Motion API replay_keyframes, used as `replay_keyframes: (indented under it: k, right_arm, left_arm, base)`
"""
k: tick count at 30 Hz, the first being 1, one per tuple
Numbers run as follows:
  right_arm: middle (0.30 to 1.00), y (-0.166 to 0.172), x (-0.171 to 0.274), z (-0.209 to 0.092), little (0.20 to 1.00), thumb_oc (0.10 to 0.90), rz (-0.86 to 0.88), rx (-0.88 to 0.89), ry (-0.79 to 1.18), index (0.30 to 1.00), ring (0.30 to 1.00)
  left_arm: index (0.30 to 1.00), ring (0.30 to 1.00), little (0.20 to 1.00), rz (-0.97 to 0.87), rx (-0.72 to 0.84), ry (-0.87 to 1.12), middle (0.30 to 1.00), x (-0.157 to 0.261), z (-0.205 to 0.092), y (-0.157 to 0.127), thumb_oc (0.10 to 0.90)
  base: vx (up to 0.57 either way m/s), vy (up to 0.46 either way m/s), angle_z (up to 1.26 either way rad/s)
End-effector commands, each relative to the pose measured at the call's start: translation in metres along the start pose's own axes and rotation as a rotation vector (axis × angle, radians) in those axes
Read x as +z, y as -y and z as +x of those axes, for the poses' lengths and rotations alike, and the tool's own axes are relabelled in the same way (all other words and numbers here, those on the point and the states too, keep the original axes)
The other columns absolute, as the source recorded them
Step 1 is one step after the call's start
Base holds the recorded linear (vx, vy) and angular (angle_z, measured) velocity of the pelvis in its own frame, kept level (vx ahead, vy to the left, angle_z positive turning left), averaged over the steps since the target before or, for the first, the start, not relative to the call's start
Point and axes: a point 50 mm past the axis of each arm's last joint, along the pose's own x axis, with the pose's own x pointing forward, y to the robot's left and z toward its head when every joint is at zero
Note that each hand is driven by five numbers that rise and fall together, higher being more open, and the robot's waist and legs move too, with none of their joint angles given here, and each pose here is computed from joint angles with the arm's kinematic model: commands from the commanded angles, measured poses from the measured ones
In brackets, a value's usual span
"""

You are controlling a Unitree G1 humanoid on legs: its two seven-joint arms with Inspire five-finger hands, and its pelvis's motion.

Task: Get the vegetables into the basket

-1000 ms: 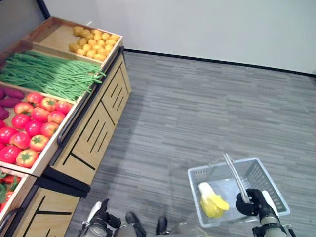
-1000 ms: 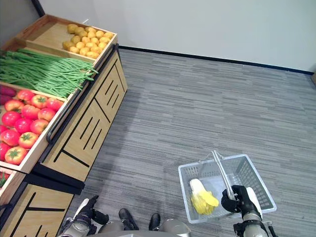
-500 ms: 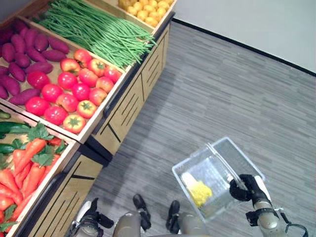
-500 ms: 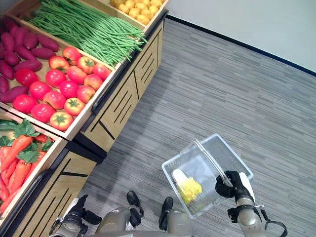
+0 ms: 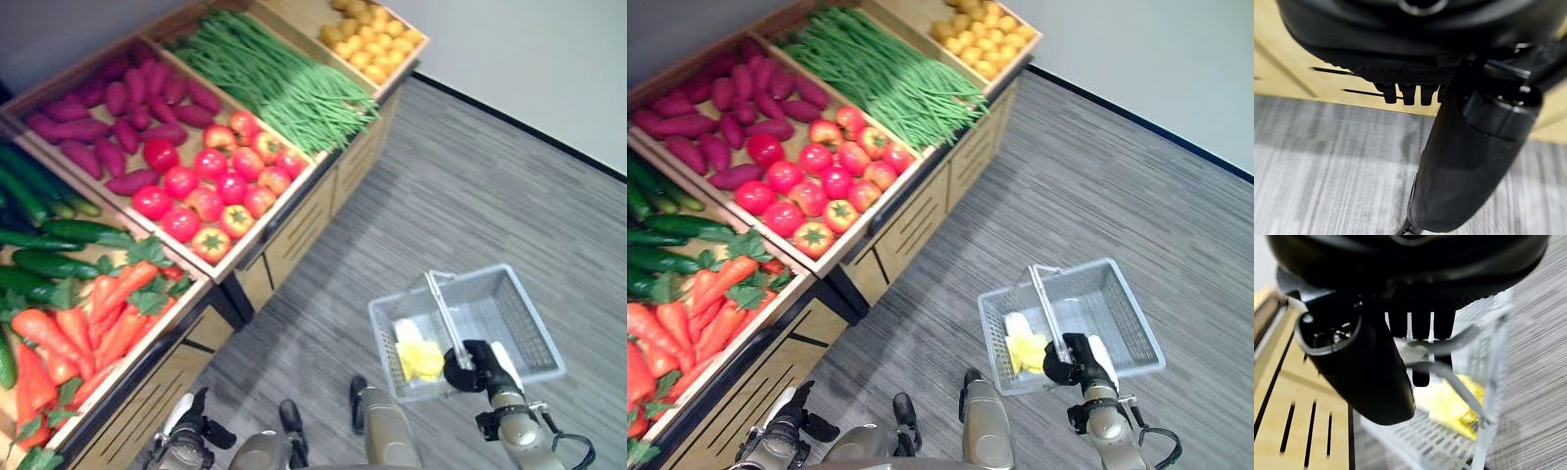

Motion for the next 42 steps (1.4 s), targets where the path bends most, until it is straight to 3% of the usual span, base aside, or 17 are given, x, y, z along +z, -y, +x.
replay_keyframes:
  k: [1, 9, 18, 31, 35, 36, 38, 39, 40, 42]
  right_arm:
    - [0.3, 0.053, 0.03, 0.008, 0.3, 0.4, 0.039, -0.214, 0.17, 0.3, 0.3]
    - [0.3, 0.053, 0.003, 0.005, 0.3, 0.4, 0.009, -0.199, 0.058, 0.3, 0.3]
    - [0.3, 0.044, -0.03, -0.006, 0.3, 0.4, -0.042, -0.156, -0.083, 0.3, 0.3]
    - [0.3, 0.024, -0.042, -0.005, 0.3, 0.4, -0.068, -0.076, -0.167, 0.3, 0.3]
    - [0.3, 0.017, -0.044, -0.003, 0.3, 0.4, -0.071, -0.068, -0.19, 0.3, 0.3]
    - [0.3, 0.011, -0.046, -0.005, 0.3, 0.4, -0.068, -0.068, -0.198, 0.3, 0.3]
    - [0.3, 0.007, -0.047, -0.006, 0.3, 0.4, -0.062, -0.066, -0.199, 0.3, 0.3]
    - [0.3, -0.002, -0.053, -0.01, 0.3, 0.4, -0.06, -0.053, -0.226, 0.3, 0.3]
    - [0.3, -0.002, -0.053, -0.01, 0.3, 0.4, -0.06, -0.053, -0.226, 0.3, 0.3]
    - [0.3, -0.011, -0.058, -0.013, 0.3, 0.4, -0.069, -0.029, -0.261, 0.3, 0.3]
  left_arm:
    - [1.0, 1.0, 1.0, 0.003, 0.038, 0.0, 1.0, -0.006, -0.001, -0.007, 0.9]
    - [1.0, 1.0, 1.0, -0.049, 0.022, -0.142, 1.0, -0.035, -0.008, 0.0, 0.9]
    - [1.0, 1.0, 1.0, -0.028, -0.006, -0.111, 1.0, -0.026, -0.007, 0.009, 0.9]
    - [1.0, 1.0, 1.0, -0.047, 0.04, -0.095, 1.0, -0.026, -0.004, -0.006, 0.9]
    - [1.0, 1.0, 1.0, -0.107, 0.137, -0.022, 1.0, -0.011, 0.001, -0.025, 0.9]
    - [1.0, 1.0, 1.0, -0.14, 0.264, 0.036, 1.0, -0.001, 0.003, -0.045, 0.9]
    - [1.0, 1.0, 1.0, -0.191, 0.327, 0.007, 1.0, -0.007, 0.002, -0.054, 0.9]
    - [1.0, 1.0, 1.0, -0.335, 0.443, -0.069, 1.0, -0.021, -0.001, -0.068, 0.9]
    - [1.0, 1.0, 1.0, -0.335, 0.443, -0.069, 1.0, -0.021, -0.001, -0.068, 0.9]
    - [1.0, 1.0, 1.0, -0.523, 0.571, -0.227, 1.0, -0.048, -0.008, -0.079, 0.9]
  base:
    - [0.09, -0.143, 0.97]
    - [0.08, -0.271, 0.7]
    - [0.01, -0.105, 0.71]
    - [0.04, 0.094, 0.14]
    - [0.03, 0.075, 0.02]
    - [0.02, 0.039, -0.01]
    - [0.03, 0.014, 0.16]
    - [0.03, 0.008, 0.32]
    - [0.06, 0.027, 0.23]
    - [0.04, 0.032, 0.13]
